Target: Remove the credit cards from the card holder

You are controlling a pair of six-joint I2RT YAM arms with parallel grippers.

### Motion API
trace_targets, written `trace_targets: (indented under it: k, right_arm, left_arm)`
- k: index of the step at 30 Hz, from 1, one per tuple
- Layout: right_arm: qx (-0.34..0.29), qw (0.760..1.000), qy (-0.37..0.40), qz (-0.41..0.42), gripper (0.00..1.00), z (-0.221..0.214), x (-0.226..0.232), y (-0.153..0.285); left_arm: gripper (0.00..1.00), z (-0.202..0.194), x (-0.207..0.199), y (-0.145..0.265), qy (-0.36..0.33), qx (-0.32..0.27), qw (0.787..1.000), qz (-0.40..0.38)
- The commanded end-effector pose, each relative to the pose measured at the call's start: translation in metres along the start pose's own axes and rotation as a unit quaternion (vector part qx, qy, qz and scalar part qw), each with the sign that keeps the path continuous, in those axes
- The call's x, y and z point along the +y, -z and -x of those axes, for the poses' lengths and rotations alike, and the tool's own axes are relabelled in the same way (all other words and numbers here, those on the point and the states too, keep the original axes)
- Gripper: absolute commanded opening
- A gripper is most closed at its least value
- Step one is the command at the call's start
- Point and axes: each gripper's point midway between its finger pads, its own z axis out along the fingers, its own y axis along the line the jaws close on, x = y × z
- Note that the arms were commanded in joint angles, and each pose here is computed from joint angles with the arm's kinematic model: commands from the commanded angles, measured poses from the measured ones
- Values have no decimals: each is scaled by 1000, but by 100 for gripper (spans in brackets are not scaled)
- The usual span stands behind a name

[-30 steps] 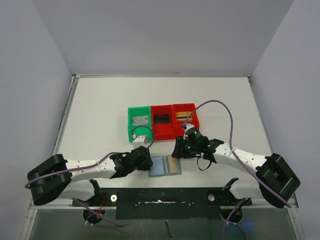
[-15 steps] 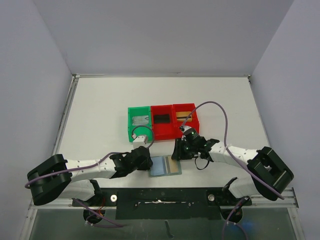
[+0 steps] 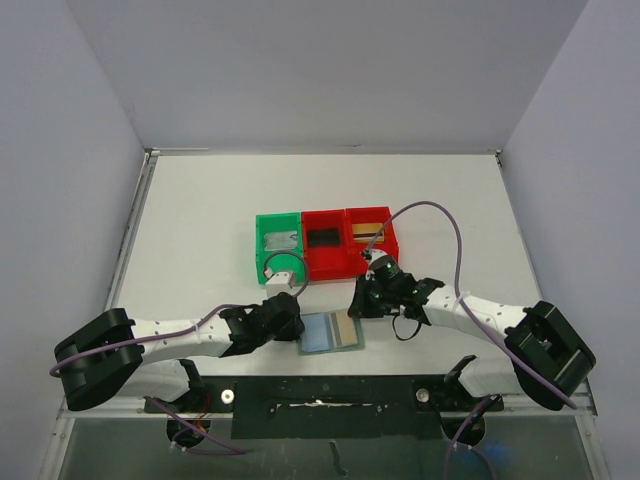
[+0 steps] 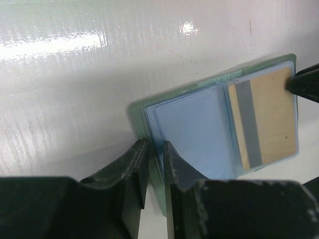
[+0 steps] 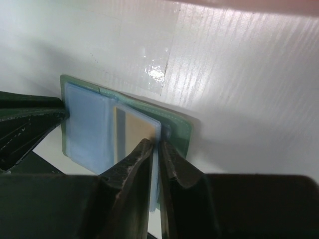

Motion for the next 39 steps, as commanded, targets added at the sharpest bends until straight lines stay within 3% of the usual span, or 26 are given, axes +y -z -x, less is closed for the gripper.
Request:
trace_targets:
  k: [1, 5, 10, 19, 24, 28, 30, 35, 39]
  right_arm:
    - [-28, 999, 15, -3, 13, 14, 7, 11]
    - [-27, 999, 21, -7, 17, 16, 10, 14]
    - [-27, 999, 21, -32, 34, 19, 8, 16]
    - [-1, 1000, 23, 0, 35, 9, 18, -3]
    - [16, 1000, 23, -13, 30, 4, 12, -12]
    - [9, 1000, 26, -16, 11, 9, 15, -8]
    - [0, 999, 30, -15, 8, 12, 19, -3]
    - [2, 998, 27, -60, 31, 12, 8, 4]
    - [-6, 998, 31, -58, 32, 15, 14, 5]
  left_arm:
    - [16, 0, -11, 4, -2, 10, 1000, -13]
    - [15, 1, -11, 4, -3, 9, 1000, -11]
    - [15, 2, -12, 4, -7, 11, 1000, -8]
    - [15, 4, -13, 5, -10, 8, 1000, -11]
    - [14, 3, -13, 5, -8, 9, 1000, -13]
    - [14, 2, -14, 5, -9, 11, 1000, -15]
    - [14, 2, -12, 5, -10, 11, 1000, -12]
    - [13, 4, -11, 5, -10, 8, 1000, -7]
    - [13, 5, -10, 6, -12, 8, 1000, -4]
